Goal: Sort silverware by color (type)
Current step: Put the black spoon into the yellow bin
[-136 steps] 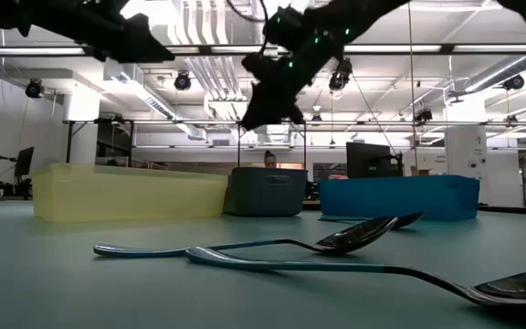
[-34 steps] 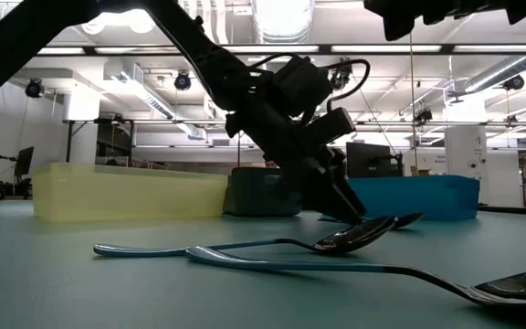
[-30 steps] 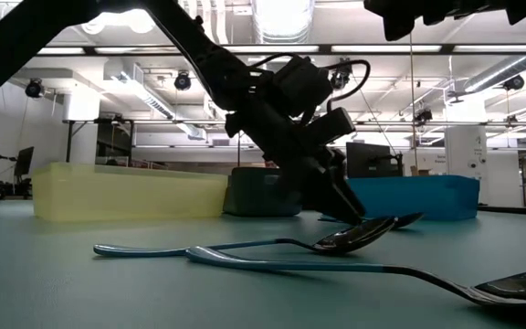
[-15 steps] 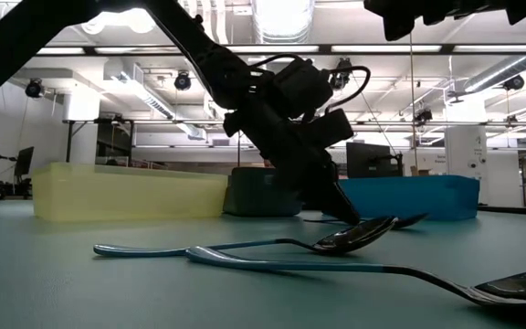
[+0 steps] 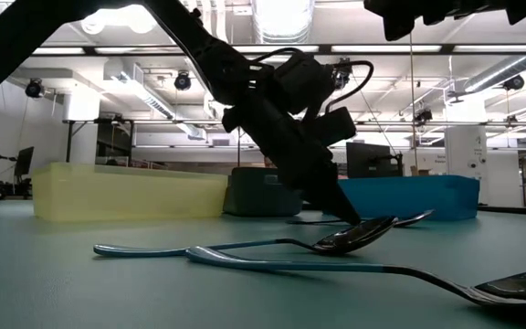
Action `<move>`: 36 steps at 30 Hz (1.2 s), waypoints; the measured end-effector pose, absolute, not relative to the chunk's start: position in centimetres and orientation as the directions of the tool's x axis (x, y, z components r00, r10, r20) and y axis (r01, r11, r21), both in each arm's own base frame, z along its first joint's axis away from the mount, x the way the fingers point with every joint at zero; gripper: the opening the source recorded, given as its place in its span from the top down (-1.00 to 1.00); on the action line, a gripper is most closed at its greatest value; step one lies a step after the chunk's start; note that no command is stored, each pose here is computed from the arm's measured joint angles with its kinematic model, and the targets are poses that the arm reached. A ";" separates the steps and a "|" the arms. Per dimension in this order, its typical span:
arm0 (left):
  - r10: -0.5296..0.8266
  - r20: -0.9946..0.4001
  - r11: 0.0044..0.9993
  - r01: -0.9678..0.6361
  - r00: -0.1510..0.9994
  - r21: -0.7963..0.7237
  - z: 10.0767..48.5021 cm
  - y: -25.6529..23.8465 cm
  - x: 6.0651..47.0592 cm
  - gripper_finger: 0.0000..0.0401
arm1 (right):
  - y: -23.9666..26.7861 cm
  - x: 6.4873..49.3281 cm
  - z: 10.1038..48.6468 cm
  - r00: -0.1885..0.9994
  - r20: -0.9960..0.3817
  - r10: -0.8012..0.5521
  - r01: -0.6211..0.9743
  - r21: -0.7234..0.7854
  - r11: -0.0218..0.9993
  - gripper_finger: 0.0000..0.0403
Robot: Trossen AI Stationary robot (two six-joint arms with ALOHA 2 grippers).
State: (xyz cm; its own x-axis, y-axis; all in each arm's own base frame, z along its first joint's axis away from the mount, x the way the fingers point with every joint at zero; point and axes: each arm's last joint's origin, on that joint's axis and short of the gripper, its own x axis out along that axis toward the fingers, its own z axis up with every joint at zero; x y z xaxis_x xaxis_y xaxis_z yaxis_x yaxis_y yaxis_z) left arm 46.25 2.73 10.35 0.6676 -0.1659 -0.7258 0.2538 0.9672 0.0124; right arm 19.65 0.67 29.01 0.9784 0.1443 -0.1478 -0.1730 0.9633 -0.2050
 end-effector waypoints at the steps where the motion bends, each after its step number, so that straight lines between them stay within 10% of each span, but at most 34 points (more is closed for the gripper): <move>1: -0.166 -0.725 0.968 0.251 0.668 0.009 10.4 2.7 46.2 0.99 | 0.7 19.7 29.0 0.978 -0.148 0.144 -0.173 -0.205 0.963 0.74; 36: 0.148 -0.760 0.986 -0.039 0.633 0.160 21.3 3.2 38.5 1.00 | 0.9 19.2 29.8 0.970 -0.071 0.232 -0.241 -0.193 0.951 0.74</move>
State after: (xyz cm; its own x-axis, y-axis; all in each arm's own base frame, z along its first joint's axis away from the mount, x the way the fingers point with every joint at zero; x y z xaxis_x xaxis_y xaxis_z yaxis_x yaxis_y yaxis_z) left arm 38.52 3.23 21.32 0.6329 0.1484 -0.7598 -0.0395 0.9864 0.1598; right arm 19.20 0.92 29.83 0.9702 0.2315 -0.0710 -0.2411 0.9512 -0.1925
